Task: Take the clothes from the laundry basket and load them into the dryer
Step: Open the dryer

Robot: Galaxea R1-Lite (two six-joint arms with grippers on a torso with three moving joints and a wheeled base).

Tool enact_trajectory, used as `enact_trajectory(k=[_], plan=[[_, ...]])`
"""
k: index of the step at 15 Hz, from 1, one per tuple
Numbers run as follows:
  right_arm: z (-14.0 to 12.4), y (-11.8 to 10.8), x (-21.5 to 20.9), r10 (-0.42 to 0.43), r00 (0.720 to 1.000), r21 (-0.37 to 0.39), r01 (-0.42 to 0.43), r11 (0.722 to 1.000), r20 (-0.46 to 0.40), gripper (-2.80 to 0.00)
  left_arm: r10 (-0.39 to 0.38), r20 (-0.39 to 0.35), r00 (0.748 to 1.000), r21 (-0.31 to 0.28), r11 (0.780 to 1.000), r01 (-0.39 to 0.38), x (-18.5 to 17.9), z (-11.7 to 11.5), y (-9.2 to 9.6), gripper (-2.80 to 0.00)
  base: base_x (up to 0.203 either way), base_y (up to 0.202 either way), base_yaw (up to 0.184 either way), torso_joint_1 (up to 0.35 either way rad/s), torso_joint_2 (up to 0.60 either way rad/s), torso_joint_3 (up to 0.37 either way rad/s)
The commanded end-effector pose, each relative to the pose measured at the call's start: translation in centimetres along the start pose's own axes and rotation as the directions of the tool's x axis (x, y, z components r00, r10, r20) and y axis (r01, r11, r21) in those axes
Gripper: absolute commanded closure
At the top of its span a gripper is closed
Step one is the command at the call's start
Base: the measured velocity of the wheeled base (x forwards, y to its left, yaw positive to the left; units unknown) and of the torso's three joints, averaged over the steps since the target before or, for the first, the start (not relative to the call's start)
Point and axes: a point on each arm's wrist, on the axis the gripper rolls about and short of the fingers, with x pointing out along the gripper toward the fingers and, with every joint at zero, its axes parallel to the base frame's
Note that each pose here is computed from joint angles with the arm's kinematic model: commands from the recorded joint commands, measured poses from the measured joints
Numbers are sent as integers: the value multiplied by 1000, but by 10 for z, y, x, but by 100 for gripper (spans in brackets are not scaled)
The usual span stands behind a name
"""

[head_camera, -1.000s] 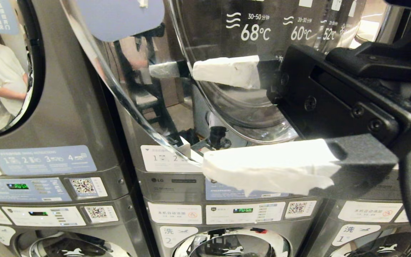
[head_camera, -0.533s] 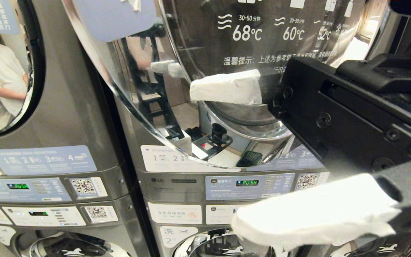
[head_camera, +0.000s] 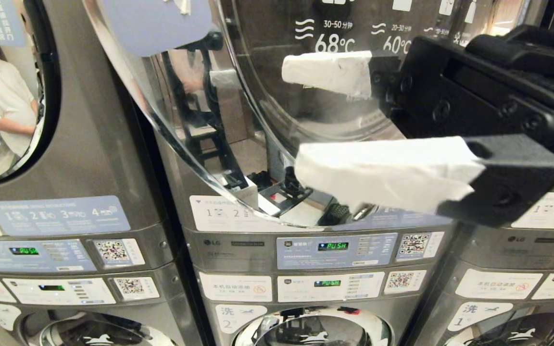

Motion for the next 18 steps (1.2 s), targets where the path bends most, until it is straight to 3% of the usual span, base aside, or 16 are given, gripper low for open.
enact_trajectory(k=[1, 6, 18], plan=[[-3, -11, 8, -27, 1000, -7, 27, 1000, -2, -280, 0, 0, 1000, 0, 1000, 0, 0, 0, 0, 0, 0, 0, 0, 0, 0, 0], [-11, -34, 29, -52, 999, -23, 52, 998, -2, -280, 0, 0, 1000, 0, 1000, 0, 0, 0, 0, 0, 0, 0, 0, 0, 0, 0], [-17, -25, 40, 86, 996, 8, -86, 996, -1, -280, 0, 0, 1000, 0, 1000, 0, 0, 0, 0, 0, 0, 0, 0, 0, 0, 0]])
